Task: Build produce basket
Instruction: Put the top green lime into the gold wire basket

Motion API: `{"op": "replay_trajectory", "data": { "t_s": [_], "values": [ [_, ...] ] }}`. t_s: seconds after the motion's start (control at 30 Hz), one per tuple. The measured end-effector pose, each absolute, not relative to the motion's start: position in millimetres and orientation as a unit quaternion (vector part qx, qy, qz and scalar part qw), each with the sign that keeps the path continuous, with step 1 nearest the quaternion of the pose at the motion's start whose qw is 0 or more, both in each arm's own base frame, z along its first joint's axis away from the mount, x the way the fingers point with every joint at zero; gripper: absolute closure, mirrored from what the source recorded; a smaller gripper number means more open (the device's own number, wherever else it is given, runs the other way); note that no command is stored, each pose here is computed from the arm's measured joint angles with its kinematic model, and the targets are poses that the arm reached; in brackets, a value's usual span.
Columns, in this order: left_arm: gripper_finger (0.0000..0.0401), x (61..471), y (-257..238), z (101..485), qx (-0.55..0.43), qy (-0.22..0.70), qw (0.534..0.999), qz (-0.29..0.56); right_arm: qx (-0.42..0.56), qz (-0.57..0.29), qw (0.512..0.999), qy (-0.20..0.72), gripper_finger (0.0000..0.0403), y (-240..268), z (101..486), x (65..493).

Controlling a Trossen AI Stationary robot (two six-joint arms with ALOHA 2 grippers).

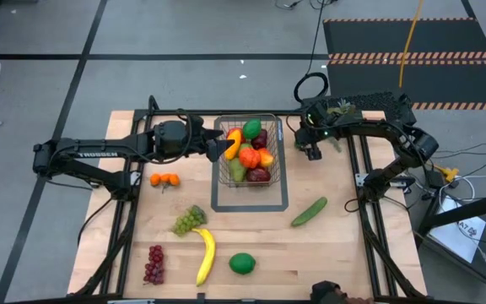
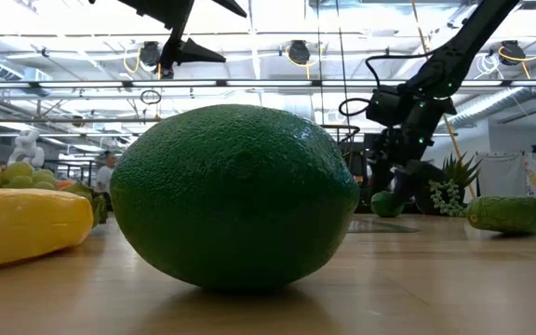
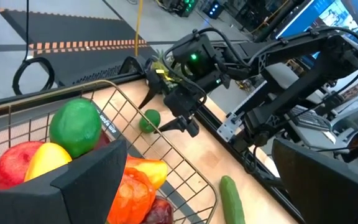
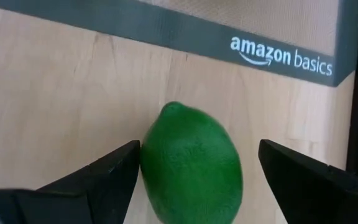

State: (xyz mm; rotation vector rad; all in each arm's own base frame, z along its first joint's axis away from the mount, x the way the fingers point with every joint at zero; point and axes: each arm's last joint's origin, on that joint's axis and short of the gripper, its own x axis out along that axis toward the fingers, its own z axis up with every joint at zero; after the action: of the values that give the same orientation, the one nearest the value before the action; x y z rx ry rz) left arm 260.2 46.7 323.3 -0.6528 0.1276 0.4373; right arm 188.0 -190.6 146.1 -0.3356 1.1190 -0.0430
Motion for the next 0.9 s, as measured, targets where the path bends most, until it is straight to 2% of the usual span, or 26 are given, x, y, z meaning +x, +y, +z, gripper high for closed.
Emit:
{"op": "replay_trajectory", "data": {
  "t_s": [0.27, 0.67, 0.9],
  "values": [
    [0.0002, 260, 47, 323, -0.307, 0.064, 0.926, 0.212, -0.148, -0.020, 0.833, 0.533, 0.0094, -190, 145, 187],
    [0.0002, 261, 46, 325, -0.302, 0.058, 0.930, 0.199, -0.112, -0.045, 0.829, 0.545, 0.0167, -187, 147, 185],
    [0.0002, 261, 46, 326, -0.304, 0.059, 0.931, 0.195, -0.084, -0.069, 0.844, 0.525, 0.0191, -173, 166, 188]
  ]
}}
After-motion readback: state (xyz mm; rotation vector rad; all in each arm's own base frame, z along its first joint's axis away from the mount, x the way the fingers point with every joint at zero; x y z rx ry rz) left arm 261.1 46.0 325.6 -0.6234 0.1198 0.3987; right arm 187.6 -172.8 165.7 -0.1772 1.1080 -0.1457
